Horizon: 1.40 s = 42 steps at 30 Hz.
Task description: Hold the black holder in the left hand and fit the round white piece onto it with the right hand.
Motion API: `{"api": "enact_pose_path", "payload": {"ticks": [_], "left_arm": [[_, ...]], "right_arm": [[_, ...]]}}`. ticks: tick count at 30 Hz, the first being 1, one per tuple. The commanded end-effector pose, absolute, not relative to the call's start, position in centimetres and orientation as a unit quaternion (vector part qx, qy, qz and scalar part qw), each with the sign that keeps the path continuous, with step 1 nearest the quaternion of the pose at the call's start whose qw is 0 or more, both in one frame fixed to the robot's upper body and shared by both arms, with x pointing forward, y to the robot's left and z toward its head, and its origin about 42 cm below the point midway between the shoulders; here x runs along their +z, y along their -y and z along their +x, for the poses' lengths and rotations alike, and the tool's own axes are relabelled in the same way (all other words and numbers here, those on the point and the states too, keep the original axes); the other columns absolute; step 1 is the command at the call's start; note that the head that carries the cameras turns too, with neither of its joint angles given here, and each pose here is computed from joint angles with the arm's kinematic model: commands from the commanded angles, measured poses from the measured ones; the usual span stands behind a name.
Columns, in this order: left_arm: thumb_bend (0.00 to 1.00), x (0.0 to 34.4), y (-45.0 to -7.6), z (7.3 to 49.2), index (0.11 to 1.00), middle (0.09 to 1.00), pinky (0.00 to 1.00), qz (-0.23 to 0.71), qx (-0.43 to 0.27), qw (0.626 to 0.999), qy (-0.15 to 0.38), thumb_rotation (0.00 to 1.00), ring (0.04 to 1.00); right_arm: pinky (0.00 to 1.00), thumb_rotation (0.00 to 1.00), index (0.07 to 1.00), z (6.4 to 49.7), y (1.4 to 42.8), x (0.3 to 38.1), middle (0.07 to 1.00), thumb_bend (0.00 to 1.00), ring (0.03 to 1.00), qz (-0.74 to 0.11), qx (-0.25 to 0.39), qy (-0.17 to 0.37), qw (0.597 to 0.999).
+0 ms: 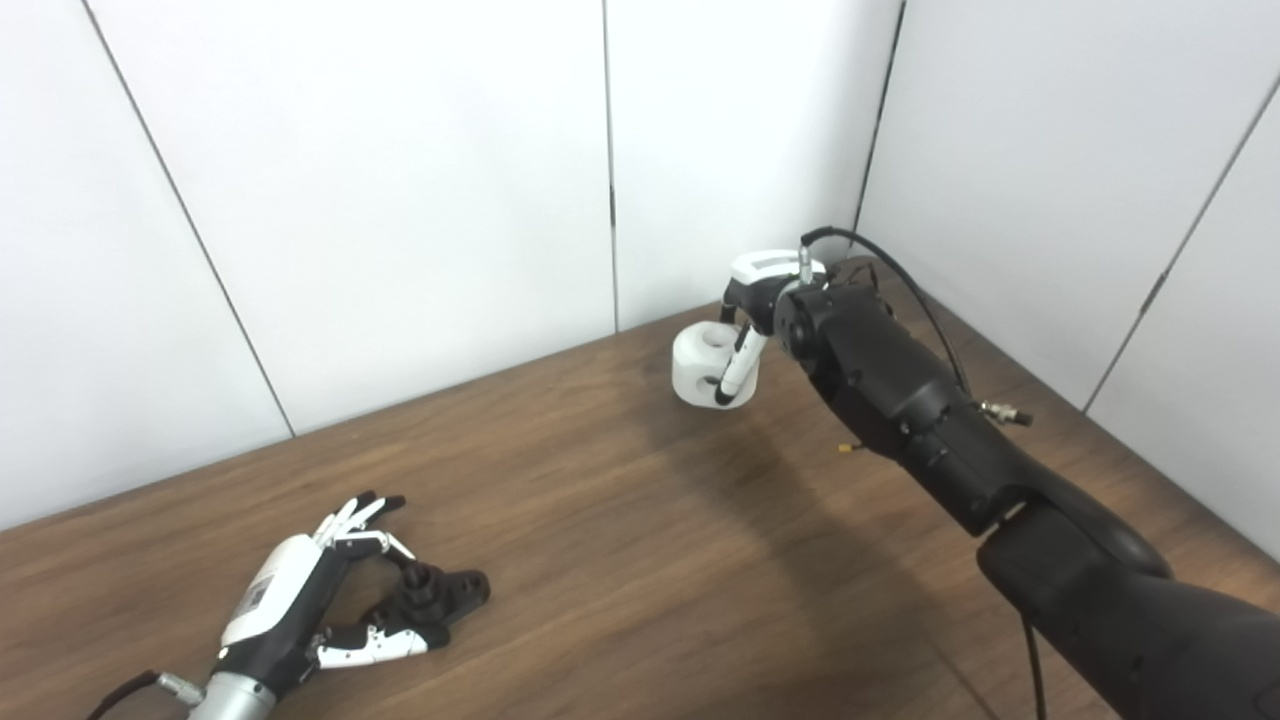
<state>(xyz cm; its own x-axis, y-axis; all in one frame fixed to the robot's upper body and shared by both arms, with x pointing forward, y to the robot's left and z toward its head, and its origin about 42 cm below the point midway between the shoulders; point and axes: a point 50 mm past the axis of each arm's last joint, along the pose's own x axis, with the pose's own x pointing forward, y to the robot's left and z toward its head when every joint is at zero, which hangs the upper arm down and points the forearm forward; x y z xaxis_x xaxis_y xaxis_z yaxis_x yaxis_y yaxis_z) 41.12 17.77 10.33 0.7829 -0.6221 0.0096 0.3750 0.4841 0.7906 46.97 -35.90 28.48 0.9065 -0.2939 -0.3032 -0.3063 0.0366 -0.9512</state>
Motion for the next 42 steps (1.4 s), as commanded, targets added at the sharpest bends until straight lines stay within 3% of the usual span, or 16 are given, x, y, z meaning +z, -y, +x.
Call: {"api": "enact_pose_path", "payload": {"ticks": [1, 7, 15, 18, 19, 20, 21, 24, 34, 42], "left_arm": [[0.52, 3.6, -19.9, 36.6, 0.481, 0.932, 1.00, 0.441, -0.349, 0.827, 0.017, 0.06, 1.000], [0.52, 3.6, -19.9, 36.6, 0.481, 0.930, 1.00, 0.440, -0.349, 0.827, 0.017, 0.06, 1.000], [0.52, 3.7, -19.9, 36.5, 0.481, 0.927, 1.00, 0.440, -0.348, 0.828, 0.019, 0.06, 1.000], [0.52, 3.6, -19.8, 36.4, 0.481, 0.926, 1.00, 0.439, -0.348, 0.828, 0.021, 0.06, 1.000], [0.52, 3.6, -19.8, 36.4, 0.481, 0.926, 1.00, 0.439, -0.346, 0.829, 0.020, 0.06, 1.000], [0.52, 3.6, -19.8, 36.4, 0.481, 0.924, 1.00, 0.438, -0.345, 0.830, 0.020, 0.06, 1.000], [0.52, 3.6, -19.7, 36.4, 0.481, 0.924, 1.00, 0.437, -0.345, 0.831, 0.020, 0.06, 1.000], [0.52, 3.7, -19.7, 36.4, 0.481, 0.923, 1.00, 0.436, -0.343, 0.832, 0.021, 0.06, 1.000], [0.52, 3.5, -19.4, 36.4, 0.481, 0.923, 1.00, 0.438, -0.344, 0.830, 0.027, 0.06, 1.000], [0.52, 3.5, -19.0, 36.3, 0.481, 0.919, 1.00, 0.438, -0.344, 0.830, 0.031, 0.06, 1.000]], "right_arm": [[0.86, 0.37, 0.746, 47.2, 36.7, 31.9, 0.956, 0.93, 0.941, -0.702, -0.032, -0.192, 0.685], [0.76, 0.32, 0.694, 47.0, 36.8, 31.0, 0.873, 0.90, 0.858, -0.705, -0.054, -0.167, 0.687], [0.76, 0.35, 0.740, 46.9, 36.4, 30.2, 0.882, 0.91, 0.862, -0.705, -0.055, -0.164, 0.688], [0.72, 0.26, 0.624, 46.6, 36.4, 29.8, 0.803, 0.85, 0.805, -0.703, -0.076, -0.139, 0.693], [0.72, 0.26, 0.624, 46.5, 36.4, 29.5, 0.803, 0.85, 0.805, -0.701, -0.090, -0.123, 0.697], [0.69, 0.19, 0.541, 46.4, 36.4, 29.4, 0.741, 0.66, 0.761, -0.699, -0.101, -0.111, 0.699], [0.68, 0.17, 0.513, 46.3, 36.5, 29.1, 0.720, 0.59, 0.746, -0.696, -0.115, -0.098, 0.702], [0.67, 0.14, 0.484, 46.2, 36.7, 28.5, 0.646, 0.53, 0.694, -0.694, -0.143, -0.076, 0.702], [0.69, 0.14, 0.483, 45.5, 37.0, 27.2, 0.697, 0.52, 0.742, -0.709, -0.184, -0.038, 0.680], [0.68, 0.14, 0.482, 45.4, 37.0, 27.8, 0.691, 0.52, 0.728, -0.692, -0.187, -0.029, 0.696]]}}
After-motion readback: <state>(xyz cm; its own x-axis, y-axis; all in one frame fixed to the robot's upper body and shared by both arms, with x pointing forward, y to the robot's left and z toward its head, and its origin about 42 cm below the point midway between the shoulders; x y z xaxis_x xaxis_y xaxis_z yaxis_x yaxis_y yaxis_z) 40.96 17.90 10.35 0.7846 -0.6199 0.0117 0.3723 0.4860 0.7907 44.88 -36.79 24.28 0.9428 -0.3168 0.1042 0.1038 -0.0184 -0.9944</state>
